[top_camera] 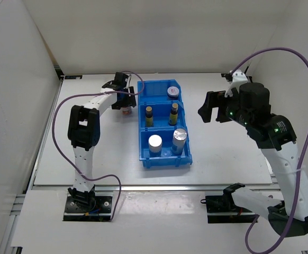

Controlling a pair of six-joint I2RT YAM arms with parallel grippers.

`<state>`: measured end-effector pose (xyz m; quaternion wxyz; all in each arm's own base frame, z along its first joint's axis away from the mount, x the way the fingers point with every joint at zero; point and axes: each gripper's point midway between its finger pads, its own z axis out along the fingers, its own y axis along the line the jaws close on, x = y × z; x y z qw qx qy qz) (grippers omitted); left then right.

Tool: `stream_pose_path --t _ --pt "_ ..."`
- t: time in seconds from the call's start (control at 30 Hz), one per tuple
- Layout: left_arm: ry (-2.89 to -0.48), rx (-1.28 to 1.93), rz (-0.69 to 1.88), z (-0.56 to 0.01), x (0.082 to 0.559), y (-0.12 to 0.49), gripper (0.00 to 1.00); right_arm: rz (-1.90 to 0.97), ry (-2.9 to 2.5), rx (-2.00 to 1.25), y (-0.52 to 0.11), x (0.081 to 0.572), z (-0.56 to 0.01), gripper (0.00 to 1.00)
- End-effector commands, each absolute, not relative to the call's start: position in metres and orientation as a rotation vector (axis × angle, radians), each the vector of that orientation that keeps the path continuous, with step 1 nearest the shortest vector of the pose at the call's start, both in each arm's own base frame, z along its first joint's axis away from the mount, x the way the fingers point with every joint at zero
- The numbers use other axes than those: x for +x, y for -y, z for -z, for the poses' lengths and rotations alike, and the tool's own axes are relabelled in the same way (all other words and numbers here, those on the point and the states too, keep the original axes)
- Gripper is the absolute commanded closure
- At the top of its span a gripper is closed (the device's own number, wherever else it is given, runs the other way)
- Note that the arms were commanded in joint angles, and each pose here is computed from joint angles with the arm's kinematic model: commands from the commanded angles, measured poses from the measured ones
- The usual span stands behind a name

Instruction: Organize the condiment bottles

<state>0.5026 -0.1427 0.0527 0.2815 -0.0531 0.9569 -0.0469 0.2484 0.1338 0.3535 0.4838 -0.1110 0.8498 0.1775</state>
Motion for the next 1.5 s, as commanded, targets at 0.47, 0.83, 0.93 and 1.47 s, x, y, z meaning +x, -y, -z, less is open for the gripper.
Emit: stream_pose_path --t 0.47,0.83,0.93,1.47 --pt "-2.192 -0.125 0.049 -0.242 0.516 0.143 0.65 -0.443 -2.154 -0.311 -0.128 0.221 -0.316 0.0" --pt "-2.047 0.13 0.303 -0.32 0.523 0.241 0.66 -0.427 -2.202 -0.3 -0.123 0.214 -0.296 0.0" --pt "-2.091 0.162 0.343 -0.297 0.526 0.258 0.66 -0.409 -2.2 -0.31 -0.119 0.212 -0.3 0.0" --pt "-2.304 0.164 0.351 -0.177 0.546 0.28 0.56 -0.355 -2.231 -0.303 -0.109 0.205 -0.288 0.0"
